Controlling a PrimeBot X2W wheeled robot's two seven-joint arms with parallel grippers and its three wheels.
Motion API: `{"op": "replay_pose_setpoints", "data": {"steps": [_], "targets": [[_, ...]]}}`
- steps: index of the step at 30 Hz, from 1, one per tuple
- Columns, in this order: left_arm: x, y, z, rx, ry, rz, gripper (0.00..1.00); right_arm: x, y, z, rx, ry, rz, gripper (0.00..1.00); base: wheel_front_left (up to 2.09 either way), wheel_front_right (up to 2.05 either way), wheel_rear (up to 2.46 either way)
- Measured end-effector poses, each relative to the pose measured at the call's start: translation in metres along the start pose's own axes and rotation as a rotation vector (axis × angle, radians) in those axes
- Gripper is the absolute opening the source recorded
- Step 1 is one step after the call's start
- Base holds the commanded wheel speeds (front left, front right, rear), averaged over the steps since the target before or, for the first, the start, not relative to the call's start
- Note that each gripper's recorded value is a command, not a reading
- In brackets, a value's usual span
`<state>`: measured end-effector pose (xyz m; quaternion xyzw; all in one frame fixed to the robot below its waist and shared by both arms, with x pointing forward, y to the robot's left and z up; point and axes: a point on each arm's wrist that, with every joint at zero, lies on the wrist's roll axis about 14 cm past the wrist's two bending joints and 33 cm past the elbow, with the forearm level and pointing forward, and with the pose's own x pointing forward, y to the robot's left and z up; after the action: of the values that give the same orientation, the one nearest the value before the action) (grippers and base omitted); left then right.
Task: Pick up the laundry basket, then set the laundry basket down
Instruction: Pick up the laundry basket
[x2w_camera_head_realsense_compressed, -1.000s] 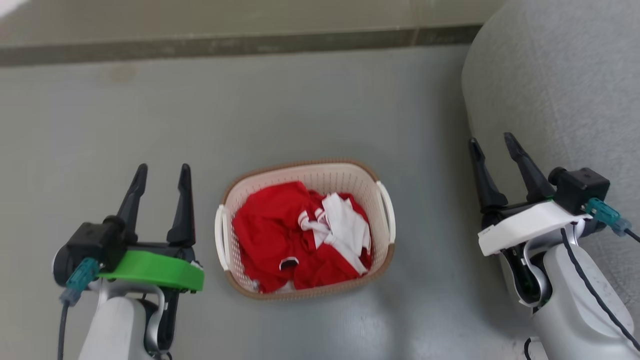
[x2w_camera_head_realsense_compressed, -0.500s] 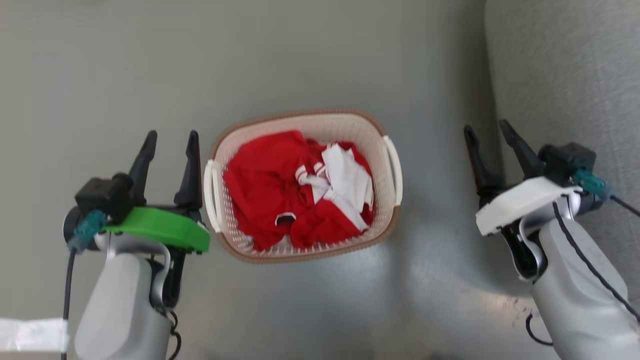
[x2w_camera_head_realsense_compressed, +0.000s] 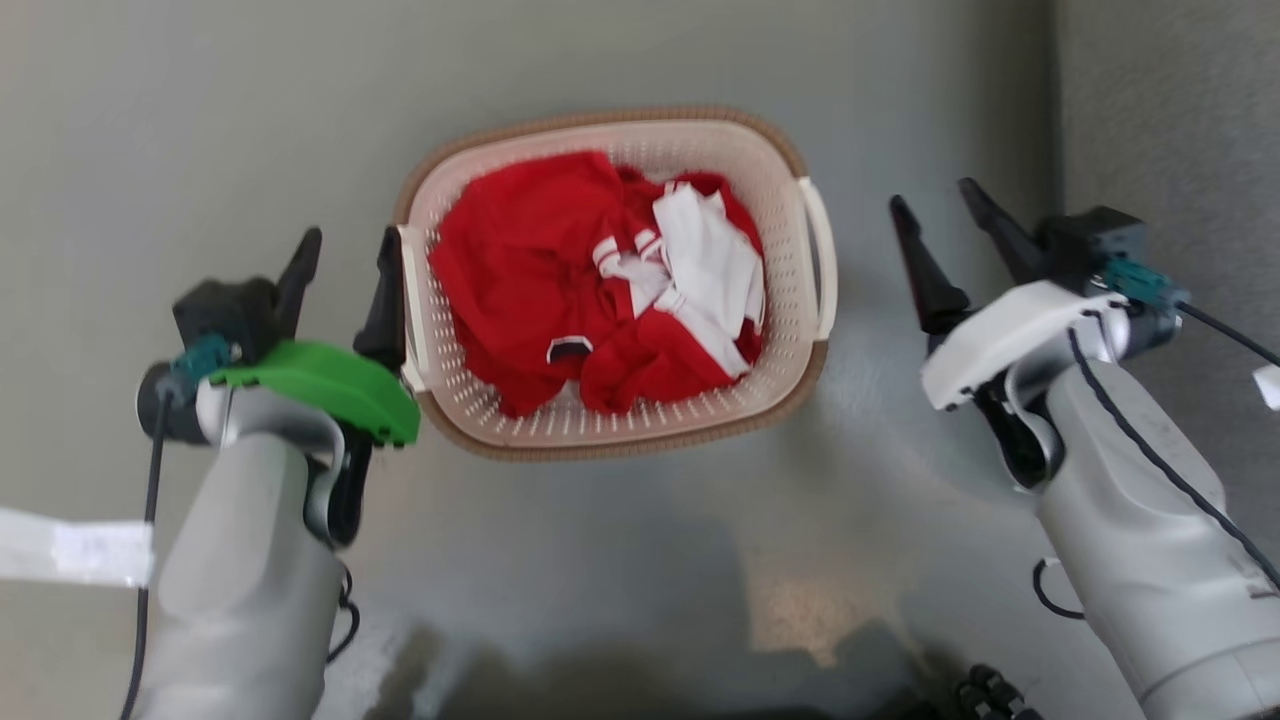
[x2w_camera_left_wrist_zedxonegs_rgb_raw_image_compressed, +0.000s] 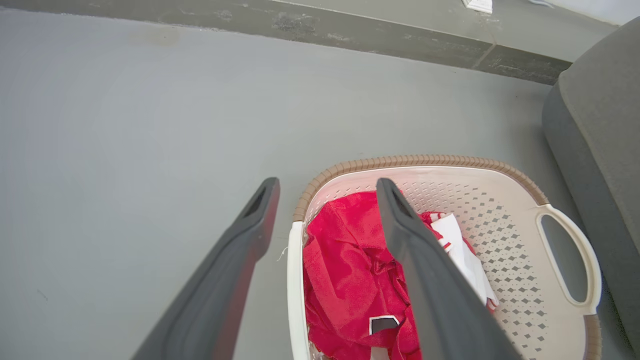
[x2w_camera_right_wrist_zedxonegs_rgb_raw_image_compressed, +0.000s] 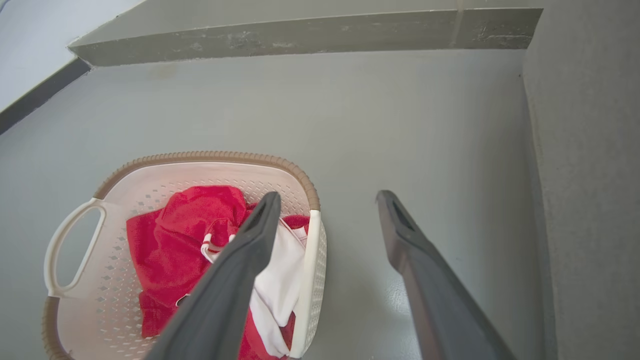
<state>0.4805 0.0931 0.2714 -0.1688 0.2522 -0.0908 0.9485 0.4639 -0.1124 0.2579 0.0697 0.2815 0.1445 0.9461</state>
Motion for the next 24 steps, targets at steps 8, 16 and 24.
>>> {"op": "replay_pose_setpoints", "data": {"steps": [8,16,24], "targets": [[0.028,0.017,-0.040,0.001,0.130,0.022,1.00,0.030,0.018,-0.040,0.015,0.112,0.069,1.00,0.00,0.00,0.00],[0.048,0.031,-0.087,-0.008,0.274,0.037,1.00,0.058,0.007,-0.069,0.047,0.177,0.059,1.00,0.00,0.00,0.00],[0.046,0.044,-0.132,-0.049,0.394,0.070,1.00,0.062,0.006,-0.114,0.053,0.291,0.067,1.00,0.00,0.00,0.00]]}}
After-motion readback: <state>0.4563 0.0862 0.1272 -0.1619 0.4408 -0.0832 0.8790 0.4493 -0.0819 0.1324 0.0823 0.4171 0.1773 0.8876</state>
